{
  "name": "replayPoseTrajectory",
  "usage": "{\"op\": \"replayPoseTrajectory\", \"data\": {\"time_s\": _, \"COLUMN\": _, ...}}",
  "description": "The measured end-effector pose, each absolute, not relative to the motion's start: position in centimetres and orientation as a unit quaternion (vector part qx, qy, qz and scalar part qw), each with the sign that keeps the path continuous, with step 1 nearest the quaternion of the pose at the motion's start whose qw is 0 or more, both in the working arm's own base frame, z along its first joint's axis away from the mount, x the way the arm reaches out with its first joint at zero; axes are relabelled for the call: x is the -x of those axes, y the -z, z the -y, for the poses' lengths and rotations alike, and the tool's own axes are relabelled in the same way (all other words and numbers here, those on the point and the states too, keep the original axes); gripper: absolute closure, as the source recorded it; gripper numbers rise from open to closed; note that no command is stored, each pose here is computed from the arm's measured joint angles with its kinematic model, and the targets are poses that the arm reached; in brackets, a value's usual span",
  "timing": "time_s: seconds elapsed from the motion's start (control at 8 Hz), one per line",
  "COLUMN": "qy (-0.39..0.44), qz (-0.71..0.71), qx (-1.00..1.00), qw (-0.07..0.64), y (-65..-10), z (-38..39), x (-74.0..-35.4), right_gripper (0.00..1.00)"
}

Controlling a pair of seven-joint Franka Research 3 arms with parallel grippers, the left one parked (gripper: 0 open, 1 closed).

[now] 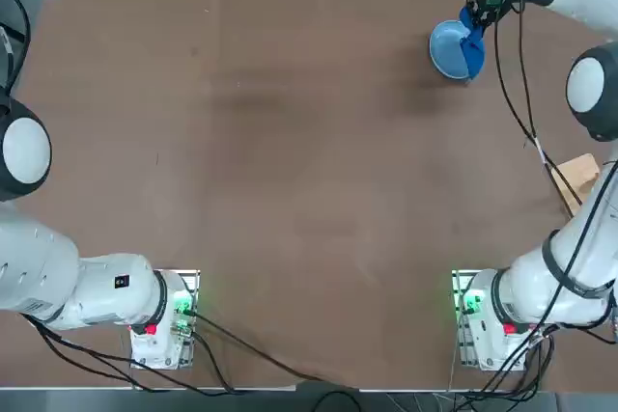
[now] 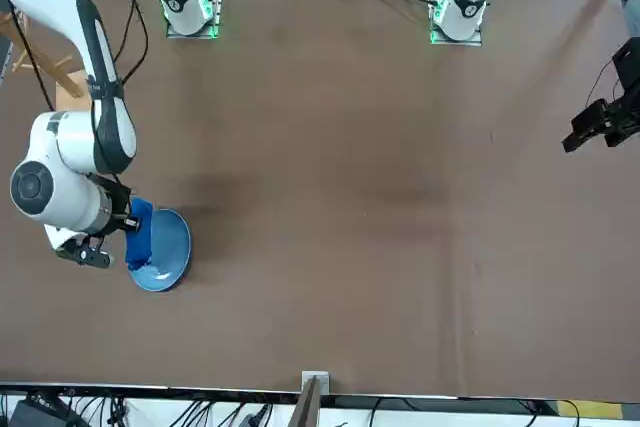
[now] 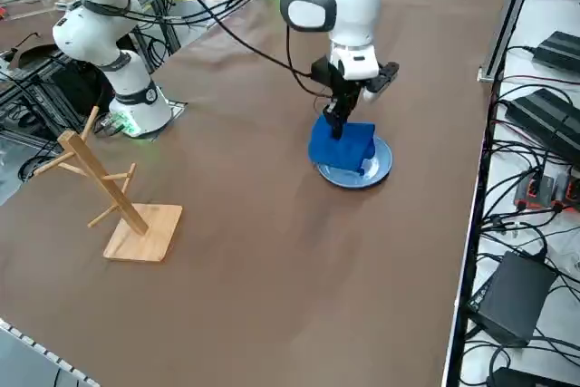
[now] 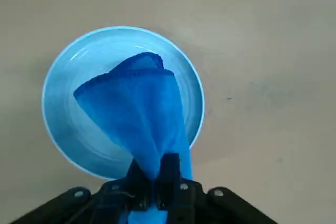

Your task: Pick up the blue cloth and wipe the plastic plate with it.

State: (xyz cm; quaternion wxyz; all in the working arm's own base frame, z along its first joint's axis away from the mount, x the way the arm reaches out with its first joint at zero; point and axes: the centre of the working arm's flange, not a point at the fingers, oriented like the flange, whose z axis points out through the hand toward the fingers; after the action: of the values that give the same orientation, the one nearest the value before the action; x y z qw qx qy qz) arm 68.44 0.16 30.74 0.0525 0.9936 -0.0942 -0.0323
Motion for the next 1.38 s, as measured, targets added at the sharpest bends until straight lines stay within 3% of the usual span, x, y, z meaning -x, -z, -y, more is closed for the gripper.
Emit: {"op": "replayPoseTrajectory", "data": {"time_s": 1.38, "qy": 0.035, "qz": 0.094, "qx": -0.994, "qw": 0.048, "y": -26.7, "z": 1.5, "x": -68.8, "right_gripper": 0.94}}
